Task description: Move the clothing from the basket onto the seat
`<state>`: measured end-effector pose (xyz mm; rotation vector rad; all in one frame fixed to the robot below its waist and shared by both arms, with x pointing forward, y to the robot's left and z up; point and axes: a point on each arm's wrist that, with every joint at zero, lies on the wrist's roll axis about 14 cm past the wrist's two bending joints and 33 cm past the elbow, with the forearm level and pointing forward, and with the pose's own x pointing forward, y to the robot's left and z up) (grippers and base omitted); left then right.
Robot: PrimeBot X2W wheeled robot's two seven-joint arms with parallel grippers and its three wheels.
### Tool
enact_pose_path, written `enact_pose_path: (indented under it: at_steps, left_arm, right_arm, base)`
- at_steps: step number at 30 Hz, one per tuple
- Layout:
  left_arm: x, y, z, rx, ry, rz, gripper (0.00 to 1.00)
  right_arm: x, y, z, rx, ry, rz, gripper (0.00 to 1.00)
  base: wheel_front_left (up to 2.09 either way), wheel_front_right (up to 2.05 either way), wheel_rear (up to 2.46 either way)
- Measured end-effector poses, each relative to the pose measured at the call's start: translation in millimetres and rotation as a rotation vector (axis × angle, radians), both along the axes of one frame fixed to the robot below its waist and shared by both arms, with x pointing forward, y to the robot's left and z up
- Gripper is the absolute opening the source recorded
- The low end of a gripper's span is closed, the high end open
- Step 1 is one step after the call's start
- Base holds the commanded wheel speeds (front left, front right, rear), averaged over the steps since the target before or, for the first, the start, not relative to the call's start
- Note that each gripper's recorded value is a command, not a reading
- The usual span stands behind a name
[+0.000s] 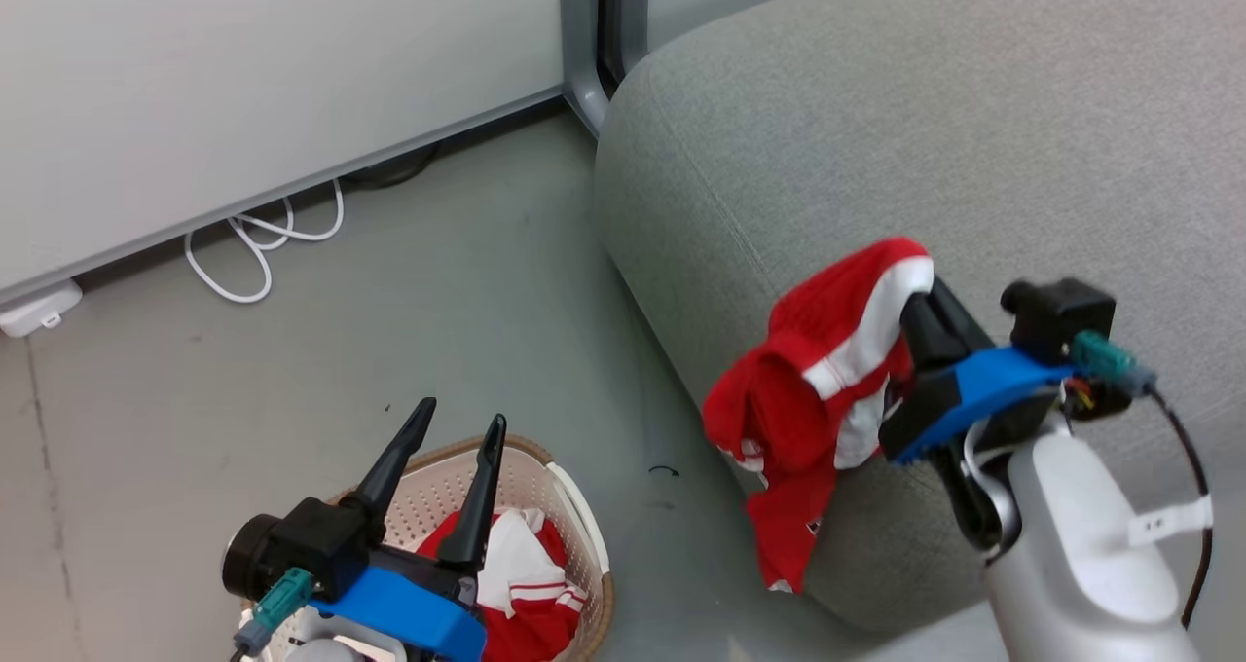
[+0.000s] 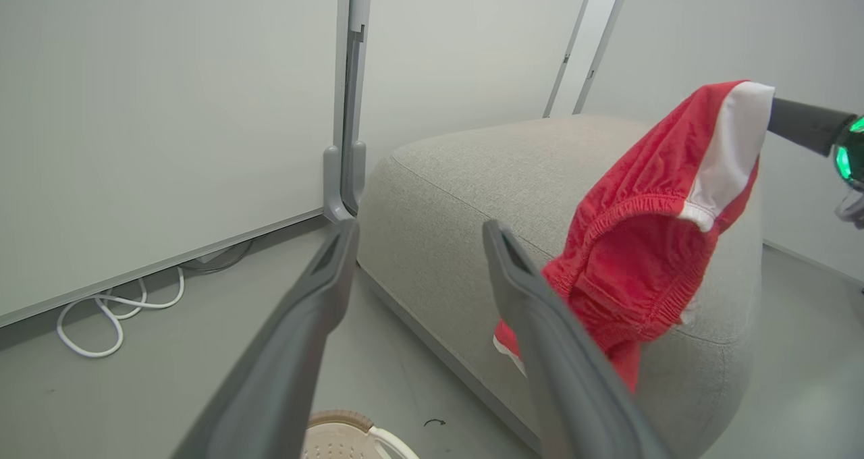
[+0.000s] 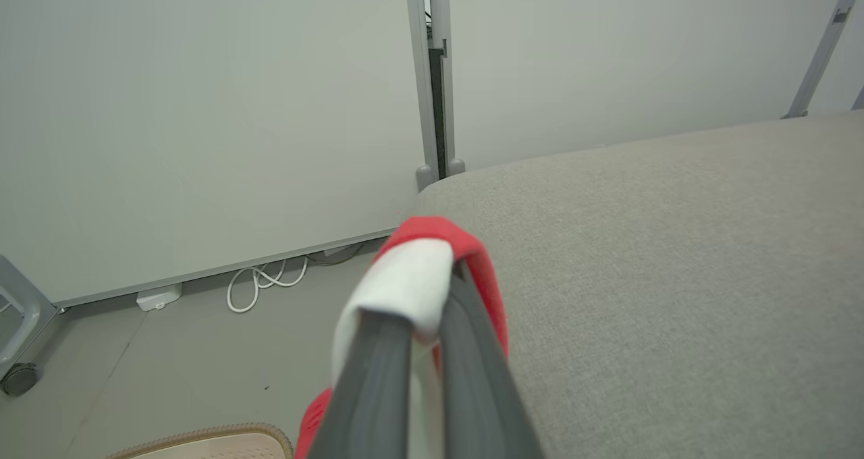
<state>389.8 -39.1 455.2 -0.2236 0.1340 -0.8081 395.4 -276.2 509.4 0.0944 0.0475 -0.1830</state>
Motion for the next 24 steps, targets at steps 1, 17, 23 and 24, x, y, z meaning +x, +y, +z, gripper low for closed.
enact_pose_path:
  at_steps: [1,17,23,24]
  left_arm:
    - [2,1,-1,-0.001,0.001,0.003,1.00]
    - [49,9,-28,-0.014,-0.016,0.014,1.00]
    - [68,26,-57,0.017,0.003,0.041,1.00]
    - [72,28,-62,0.019,0.006,0.045,1.00]
  right_arm:
    - [5,-1,5,-0.002,-0.008,0.002,0.00]
    - [100,-125,135,-0.178,-0.205,-0.258,0.00]
    - [123,-171,154,-0.228,-0.217,-0.380,0.00]
    - [127,-177,154,-0.231,-0.216,-0.397,0.00]
  base:
    - [0.00,0.00,0.00]
    - [0.00,0.00,0.00]
    - [0.00,0.00,0.00]
    - [0.00,0.00,0.00]
